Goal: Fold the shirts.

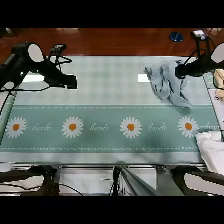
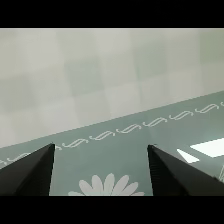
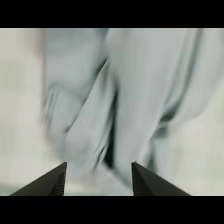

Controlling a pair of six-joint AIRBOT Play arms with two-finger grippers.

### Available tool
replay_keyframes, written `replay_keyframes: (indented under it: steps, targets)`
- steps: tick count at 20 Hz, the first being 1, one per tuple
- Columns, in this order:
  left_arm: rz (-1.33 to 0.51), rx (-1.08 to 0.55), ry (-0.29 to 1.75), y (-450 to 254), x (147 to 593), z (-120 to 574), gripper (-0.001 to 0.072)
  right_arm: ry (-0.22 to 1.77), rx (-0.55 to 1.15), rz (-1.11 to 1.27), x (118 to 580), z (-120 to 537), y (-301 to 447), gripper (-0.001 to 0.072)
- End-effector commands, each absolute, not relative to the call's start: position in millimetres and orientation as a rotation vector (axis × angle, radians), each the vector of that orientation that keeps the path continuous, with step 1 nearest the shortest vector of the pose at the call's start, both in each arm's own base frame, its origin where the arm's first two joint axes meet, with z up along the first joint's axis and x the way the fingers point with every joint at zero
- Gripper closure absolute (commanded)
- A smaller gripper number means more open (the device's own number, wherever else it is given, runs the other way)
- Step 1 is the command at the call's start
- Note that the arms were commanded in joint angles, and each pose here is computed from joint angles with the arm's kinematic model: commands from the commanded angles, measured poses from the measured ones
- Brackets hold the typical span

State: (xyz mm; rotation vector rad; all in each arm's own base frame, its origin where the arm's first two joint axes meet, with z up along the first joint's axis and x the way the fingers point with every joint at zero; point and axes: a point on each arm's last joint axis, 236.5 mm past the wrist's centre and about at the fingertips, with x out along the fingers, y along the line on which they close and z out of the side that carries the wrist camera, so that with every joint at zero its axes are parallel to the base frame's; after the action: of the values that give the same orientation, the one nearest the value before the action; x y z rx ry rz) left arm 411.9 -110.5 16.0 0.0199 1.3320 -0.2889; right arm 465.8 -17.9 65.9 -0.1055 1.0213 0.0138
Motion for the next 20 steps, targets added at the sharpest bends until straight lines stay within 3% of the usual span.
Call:
replay_keyframes:
  steps: [1, 5, 12, 13, 14, 15, 17, 20]
  targets:
    - [-0.271, 0.007, 1.216, -105.8, 431.1, 36.4, 0.0023, 0.804, -0.086, -0.094, 512.8, 88.8, -51.6, 0.0127]
    - [-0.278, -0.007, 1.130, -108.9, 437.7, 60.5, 0.0022, 0.929, 0.052, -0.099, 519.5, 16.1, -73.1, 0.0118]
    - [-0.308, -0.025, 1.142, -116.6, 432.4, 61.7, 0.0022, 1.128, 0.209, -0.018, 514.4, -91.5, -45.2, 0.0140]
    - [-0.310, -0.028, 1.142, -117.4, 432.3, 61.9, 0.0022, 1.157, 0.253, -0.006, 510.7, -101.8, -37.3, 0.0249]
    - [-0.310, -0.028, 1.143, -117.4, 432.2, 61.8, 0.0022, 1.169, 0.293, 0.004, 509.4, -104.9, -30.6, 0.0496]
    - [-0.310, -0.028, 1.146, -117.3, 431.4, 61.5, 0.0023, 1.164, 0.335, 0.015, 509.6, -99.7, -24.2, 0.0693]
    - [-0.320, -0.030, 1.185, -118.4, 422.5, 58.6, 0.0026, 1.083, 0.383, 0.103, 516.8, -55.7, -3.7, 0.0695]
    - [-0.403, -0.092, 1.222, -138.7, 405.7, 65.7, 0.0027, 0.767, 0.432, 0.397, 519.0, 95.7, 58.1, 0.0694]
